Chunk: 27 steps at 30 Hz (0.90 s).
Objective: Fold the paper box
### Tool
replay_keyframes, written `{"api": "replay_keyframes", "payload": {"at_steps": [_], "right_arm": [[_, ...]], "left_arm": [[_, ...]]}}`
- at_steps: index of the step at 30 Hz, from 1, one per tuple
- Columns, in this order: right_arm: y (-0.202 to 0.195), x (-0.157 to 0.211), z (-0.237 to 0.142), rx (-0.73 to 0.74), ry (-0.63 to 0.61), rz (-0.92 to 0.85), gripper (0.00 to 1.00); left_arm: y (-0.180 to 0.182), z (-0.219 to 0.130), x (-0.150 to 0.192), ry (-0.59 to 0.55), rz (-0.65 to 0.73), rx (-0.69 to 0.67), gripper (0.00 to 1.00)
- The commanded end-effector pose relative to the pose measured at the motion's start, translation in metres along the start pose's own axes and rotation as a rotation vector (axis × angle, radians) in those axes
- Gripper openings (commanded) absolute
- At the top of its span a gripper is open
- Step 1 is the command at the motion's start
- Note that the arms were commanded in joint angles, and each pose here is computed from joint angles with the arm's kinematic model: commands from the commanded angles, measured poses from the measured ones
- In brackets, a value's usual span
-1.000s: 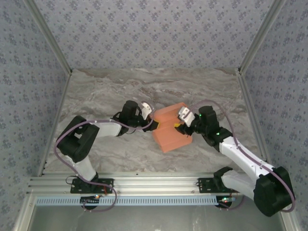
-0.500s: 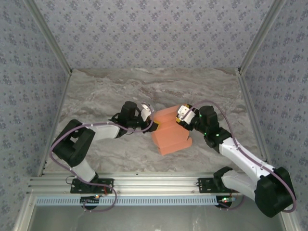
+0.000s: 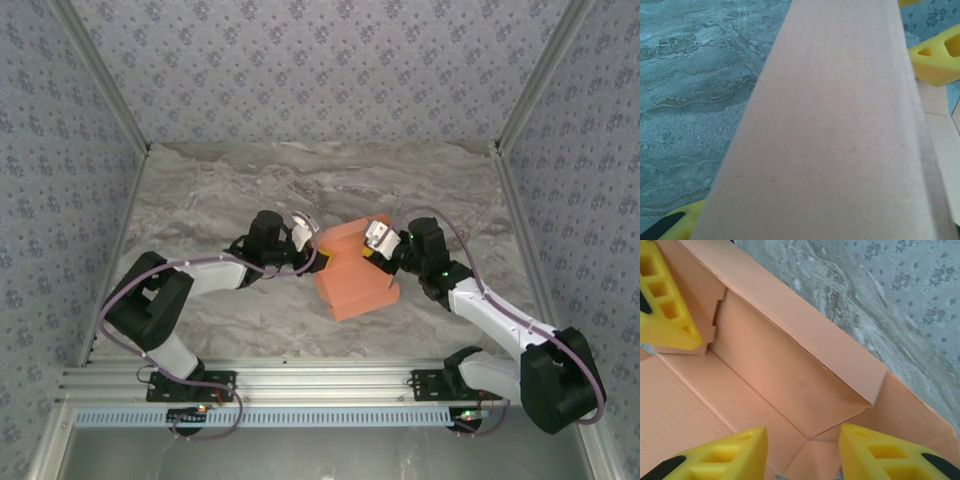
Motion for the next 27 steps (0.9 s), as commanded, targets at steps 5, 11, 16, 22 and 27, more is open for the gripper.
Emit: {"api": "replay_keyframes", "payload": {"at_steps": [5, 11, 16, 22, 27], "right_arm": [[0.017, -0.007, 0.004, -0.112, -0.037, 0.042, 0.42], [0.008, -0.003, -0.020, -0.042, -0.084, 0.084, 0.50], [0.012, -0.011, -0.059, -0.021, -0.244, 0.110, 0.57], [-0.042, -0.005, -0.089, 0.294, -0.308, 0.251, 0.58], [-0.086, 0.021, -0.109, 0.491, -0.277, 0.415, 0.53]], "left_arm": [[-0.009, -0.002, -0.013, -0.036, 0.047, 0.004, 0.20], [0.000, -0.012, -0.016, -0.029, 0.035, -0.061, 0.19], [-0.001, -0.032, -0.017, -0.005, 0.027, -0.095, 0.19], [-0.012, -0.041, -0.016, 0.005, 0.089, -0.054, 0.19], [-0.023, -0.045, -0.019, -0.004, 0.127, 0.003, 0.19]]}}
Point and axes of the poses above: each hand's point on the last joint's axis, 136 mm out from that joint toward the fingers, its own z axis out along the fingers, its own y axis along the line the jaws close on, x = y × z, the point moved 3 cm from there along -z, back along the fingers, and after that the axes turned 3 degrees about -z, right-handed, at the moved point
